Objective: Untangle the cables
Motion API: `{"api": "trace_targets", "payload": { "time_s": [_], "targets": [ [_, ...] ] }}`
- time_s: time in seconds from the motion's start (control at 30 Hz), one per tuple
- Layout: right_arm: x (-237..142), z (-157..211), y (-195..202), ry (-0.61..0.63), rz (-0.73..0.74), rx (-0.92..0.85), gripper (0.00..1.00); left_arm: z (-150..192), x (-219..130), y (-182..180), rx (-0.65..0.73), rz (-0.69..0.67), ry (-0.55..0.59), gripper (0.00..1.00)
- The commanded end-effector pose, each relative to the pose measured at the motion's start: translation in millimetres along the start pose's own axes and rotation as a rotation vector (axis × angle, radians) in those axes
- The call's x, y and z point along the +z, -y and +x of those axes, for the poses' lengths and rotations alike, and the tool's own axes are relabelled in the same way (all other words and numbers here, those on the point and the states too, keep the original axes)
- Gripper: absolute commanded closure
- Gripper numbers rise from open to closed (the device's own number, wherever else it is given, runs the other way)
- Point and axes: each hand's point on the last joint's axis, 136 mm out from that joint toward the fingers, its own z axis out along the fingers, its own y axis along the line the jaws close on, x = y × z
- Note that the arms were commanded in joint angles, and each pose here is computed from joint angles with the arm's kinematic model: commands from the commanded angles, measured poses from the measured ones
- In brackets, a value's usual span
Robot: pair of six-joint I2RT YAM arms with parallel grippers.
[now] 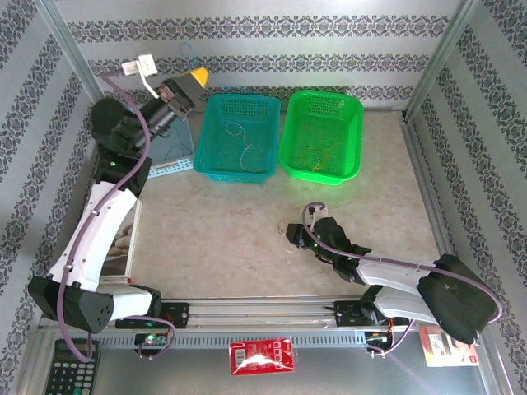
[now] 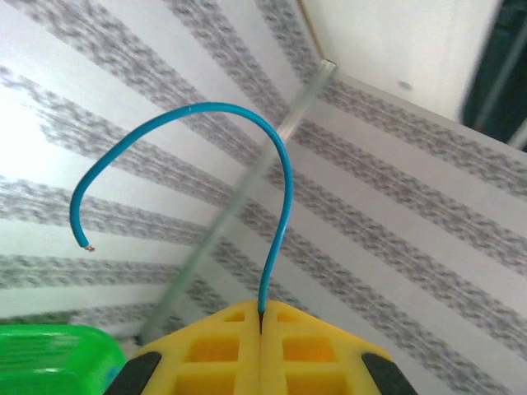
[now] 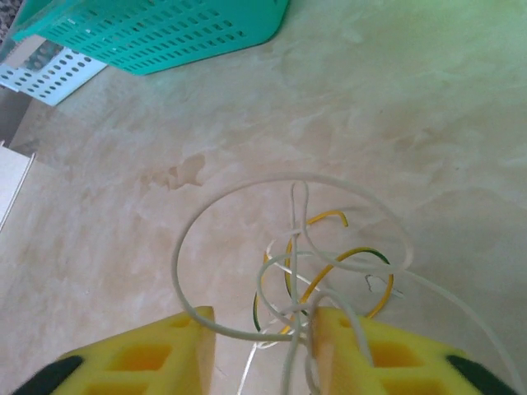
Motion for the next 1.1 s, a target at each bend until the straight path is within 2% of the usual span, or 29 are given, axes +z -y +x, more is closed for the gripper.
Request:
{"api": "trace_targets", "payload": {
  "time_s": [0.0, 0.1, 0.17, 0.3, 0.4, 0.5, 0.8, 1.07],
  "targets": [
    [-3.1, -2.4, -15.7, -0.010, -0.048, -0.013, 0.52, -10.1, -11.0, -46.7, 0.075, -0.193, 0.002, 1.00],
    [-6.3, -5.6, -21.7, -0.013, -0.061, -0.019, 0.39, -19.4, -23.0, -82.7, 0.137, -0.322, 0.015, 1.00],
    [-8.6, -9.8, -25.2, -0.010, -0.063, -0.025, 0.35, -21.3, -30.8, -110.4, 0.184, -0.426, 0.004, 1.00],
    [-13.1, -17.7, -35.2, -0.013, -0.076, -0.052, 0.33, -22.7, -48.3, -169.2, 0.280, -0.625, -0.019, 1.00],
    [-15.4, -19.0, -35.0, -0.020, -0.064, -0.070, 0.32, -22.5, -60.5, -209.5, 0.299, -0.726, -0.031, 1.00],
    [-19.5, -36.7, -42.8, 0.018, -0.065, -0.072, 0.31, -21.0, -73.7, -246.6, 0.276, -0.802, -0.036, 1.00],
    [-28.1, -54.7, -36.0, 0.031, -0.052, -0.049, 0.31, -5.6, -106.6, -334.3, 0.188, -0.941, -0.047, 1.00],
    [-37.2, -69.0, -31.4, 0.045, -0.035, -0.031, 0.31, 25.9, -114.8, -387.9, 0.127, -1.004, -0.127, 0.99]
  ]
}}
